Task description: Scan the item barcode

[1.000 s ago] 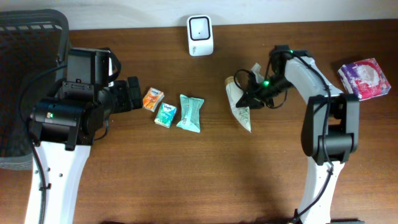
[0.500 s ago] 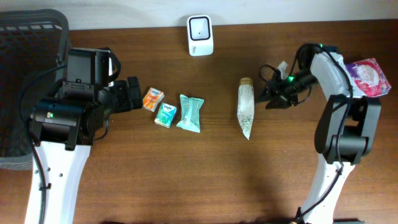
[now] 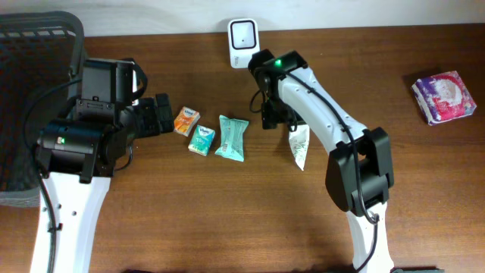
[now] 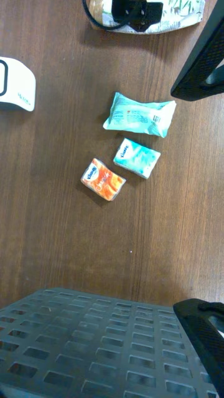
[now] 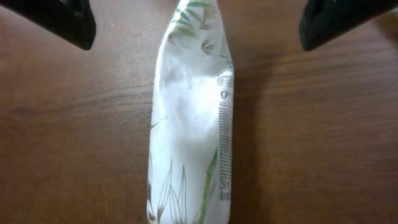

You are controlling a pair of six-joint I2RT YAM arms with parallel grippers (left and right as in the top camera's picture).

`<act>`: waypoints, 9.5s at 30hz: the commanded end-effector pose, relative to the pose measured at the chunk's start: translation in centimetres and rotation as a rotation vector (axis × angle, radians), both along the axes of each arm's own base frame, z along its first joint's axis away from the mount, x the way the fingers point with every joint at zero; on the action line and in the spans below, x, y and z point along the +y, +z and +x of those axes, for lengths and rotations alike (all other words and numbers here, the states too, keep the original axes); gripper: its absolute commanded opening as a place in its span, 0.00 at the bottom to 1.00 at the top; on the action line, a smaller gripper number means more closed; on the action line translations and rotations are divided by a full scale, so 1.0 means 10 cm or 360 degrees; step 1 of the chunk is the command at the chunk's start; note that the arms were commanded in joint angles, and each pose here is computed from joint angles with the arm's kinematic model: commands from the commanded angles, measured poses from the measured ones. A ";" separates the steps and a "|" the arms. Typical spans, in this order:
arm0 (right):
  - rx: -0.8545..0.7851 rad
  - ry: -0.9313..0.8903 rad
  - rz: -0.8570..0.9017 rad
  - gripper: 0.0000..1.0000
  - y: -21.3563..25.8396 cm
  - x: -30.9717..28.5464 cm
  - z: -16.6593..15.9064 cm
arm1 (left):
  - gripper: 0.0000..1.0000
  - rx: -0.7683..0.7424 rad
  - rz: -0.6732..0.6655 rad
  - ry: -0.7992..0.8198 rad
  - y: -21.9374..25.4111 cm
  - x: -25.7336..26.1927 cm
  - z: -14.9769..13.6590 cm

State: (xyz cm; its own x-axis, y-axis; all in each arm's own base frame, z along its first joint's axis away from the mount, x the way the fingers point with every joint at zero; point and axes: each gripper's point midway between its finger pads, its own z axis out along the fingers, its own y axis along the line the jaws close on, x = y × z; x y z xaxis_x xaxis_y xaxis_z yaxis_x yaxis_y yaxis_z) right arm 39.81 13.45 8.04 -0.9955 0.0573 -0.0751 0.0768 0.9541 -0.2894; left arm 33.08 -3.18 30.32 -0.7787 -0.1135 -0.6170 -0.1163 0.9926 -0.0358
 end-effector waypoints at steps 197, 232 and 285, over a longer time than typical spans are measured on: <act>-0.0130 0.0088 0.1216 0.81 0.35 -1.48 0.75 | 0.99 -0.0017 -0.0003 0.0018 0.04 0.02 0.01; 0.0296 0.0682 0.1227 0.99 -0.02 1.21 0.00 | 0.99 -0.0017 -0.0003 0.0018 0.03 0.02 0.01; 0.0108 0.0204 0.0954 0.04 0.03 1.21 -0.14 | 0.99 -0.0017 -0.0003 0.0018 0.04 0.02 0.01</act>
